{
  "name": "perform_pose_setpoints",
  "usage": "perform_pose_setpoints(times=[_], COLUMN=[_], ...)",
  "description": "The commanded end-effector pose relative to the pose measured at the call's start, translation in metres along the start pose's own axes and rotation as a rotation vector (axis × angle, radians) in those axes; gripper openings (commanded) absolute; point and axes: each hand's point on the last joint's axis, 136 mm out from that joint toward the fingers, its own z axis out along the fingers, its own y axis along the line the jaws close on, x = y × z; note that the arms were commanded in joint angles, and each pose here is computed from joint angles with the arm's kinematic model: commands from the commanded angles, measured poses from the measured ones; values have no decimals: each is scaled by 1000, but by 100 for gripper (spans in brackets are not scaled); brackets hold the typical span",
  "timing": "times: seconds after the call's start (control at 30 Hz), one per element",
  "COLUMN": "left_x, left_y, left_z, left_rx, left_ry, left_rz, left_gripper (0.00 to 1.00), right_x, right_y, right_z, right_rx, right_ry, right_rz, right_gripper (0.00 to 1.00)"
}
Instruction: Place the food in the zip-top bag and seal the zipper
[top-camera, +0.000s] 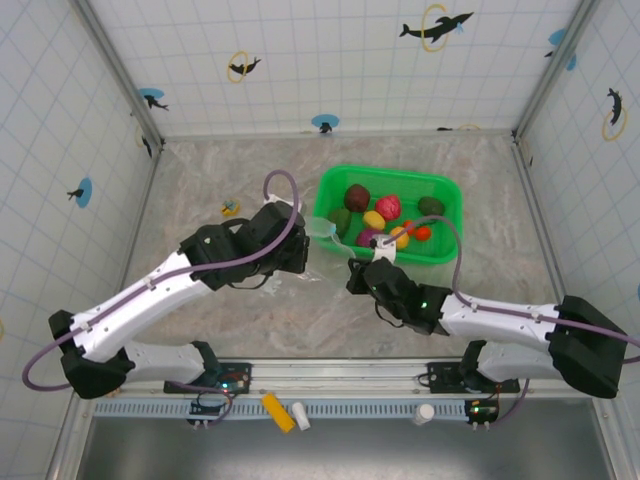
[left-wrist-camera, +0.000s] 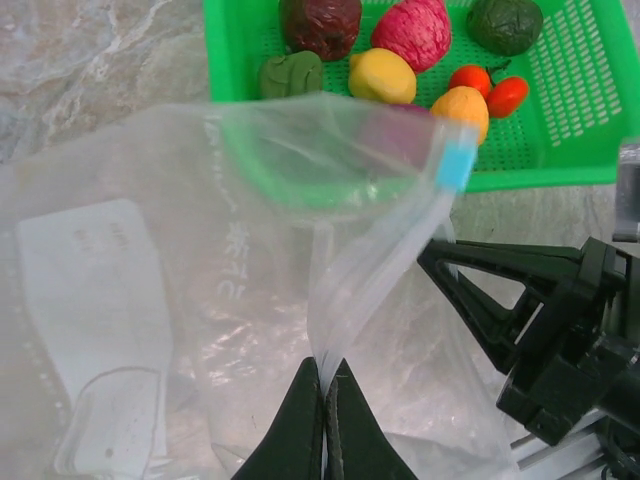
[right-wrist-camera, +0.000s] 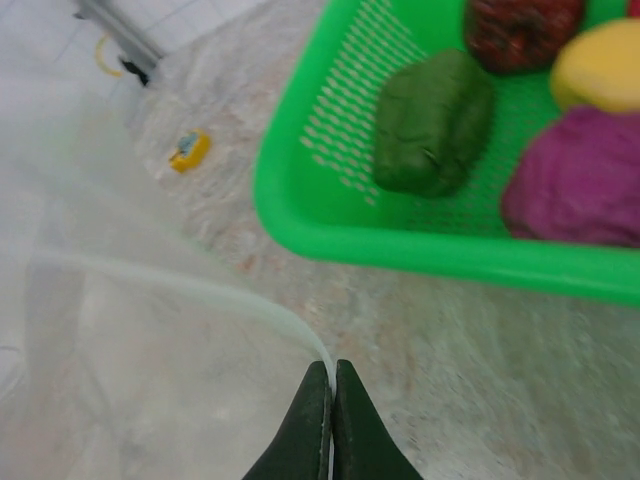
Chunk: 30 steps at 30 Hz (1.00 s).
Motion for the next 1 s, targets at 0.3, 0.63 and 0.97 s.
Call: perform_pose_setpoints(times=[0.3,0.63,0.97], left_x=[-32,2,31], left_y=[30,21,47], left_z=[-6,40,52], left_rx=[-115,65,95], left_ry=[-125,-9,119], left_rz=[-156,-295,-305], left_gripper=[0,0,0], right_x=[11,20,33], right_y=[-5,25,44], right_z=[5,13,28], right_rx=[40,-76,-124], right_ry=[-80,-54,50], right_rz=[199,310,212], right_gripper=[0,0,1])
